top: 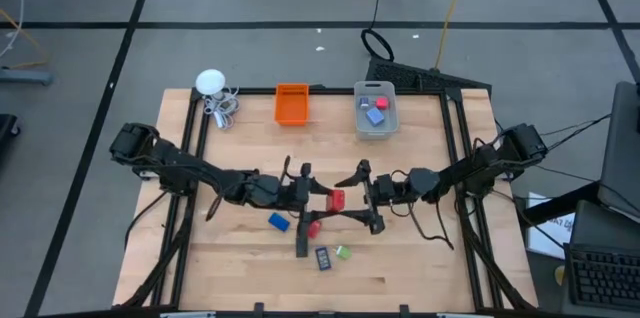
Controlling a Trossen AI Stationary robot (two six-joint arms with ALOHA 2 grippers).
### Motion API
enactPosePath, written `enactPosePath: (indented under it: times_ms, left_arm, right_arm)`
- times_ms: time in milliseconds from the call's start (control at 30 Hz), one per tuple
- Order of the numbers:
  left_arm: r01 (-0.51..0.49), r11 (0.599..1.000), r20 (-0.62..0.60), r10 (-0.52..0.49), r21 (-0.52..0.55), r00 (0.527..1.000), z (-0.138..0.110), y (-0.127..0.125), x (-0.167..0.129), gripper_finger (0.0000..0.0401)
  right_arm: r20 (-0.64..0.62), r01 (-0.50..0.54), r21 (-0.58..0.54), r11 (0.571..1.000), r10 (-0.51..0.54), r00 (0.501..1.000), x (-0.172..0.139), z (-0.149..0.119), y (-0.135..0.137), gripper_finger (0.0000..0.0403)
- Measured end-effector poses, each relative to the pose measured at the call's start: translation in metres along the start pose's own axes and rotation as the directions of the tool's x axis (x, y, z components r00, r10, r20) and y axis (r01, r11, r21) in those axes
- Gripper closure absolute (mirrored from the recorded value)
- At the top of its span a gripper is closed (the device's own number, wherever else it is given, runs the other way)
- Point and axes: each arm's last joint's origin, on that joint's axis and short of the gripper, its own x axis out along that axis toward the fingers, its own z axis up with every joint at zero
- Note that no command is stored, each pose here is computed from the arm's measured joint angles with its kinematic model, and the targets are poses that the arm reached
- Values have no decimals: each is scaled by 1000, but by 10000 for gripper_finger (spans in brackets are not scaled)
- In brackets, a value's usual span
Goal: Pick & Place Office items
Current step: Put the top red charger adapter into the gray bin
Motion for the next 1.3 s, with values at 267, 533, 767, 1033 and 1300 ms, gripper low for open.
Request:
enactPosePath:
  times_ms: [267,533,767,1033,1300]
  left_arm:
    - [5,1000,8,-5,-1,1000,1,0,0,189]
    - [0,1000,47,1,-4,999,5,3,0,189]
    - [6,1000,48,-5,-13,999,5,3,0,189]
    - [0,1000,48,1,-26,999,5,3,0,185]
    - [7,996,38,-4,-88,999,4,3,0,132]
  right_arm:
    - [-12,-53,-5,999,53,999,6,2,2,76]
    - [-33,19,-29,999,-20,999,6,0,0,76]
    - [-28,18,-29,999,-19,999,6,0,0,106]
    - [-26,25,-28,999,-25,999,6,1,0,188]
    - [-40,21,-26,999,-22,999,7,0,0,193]
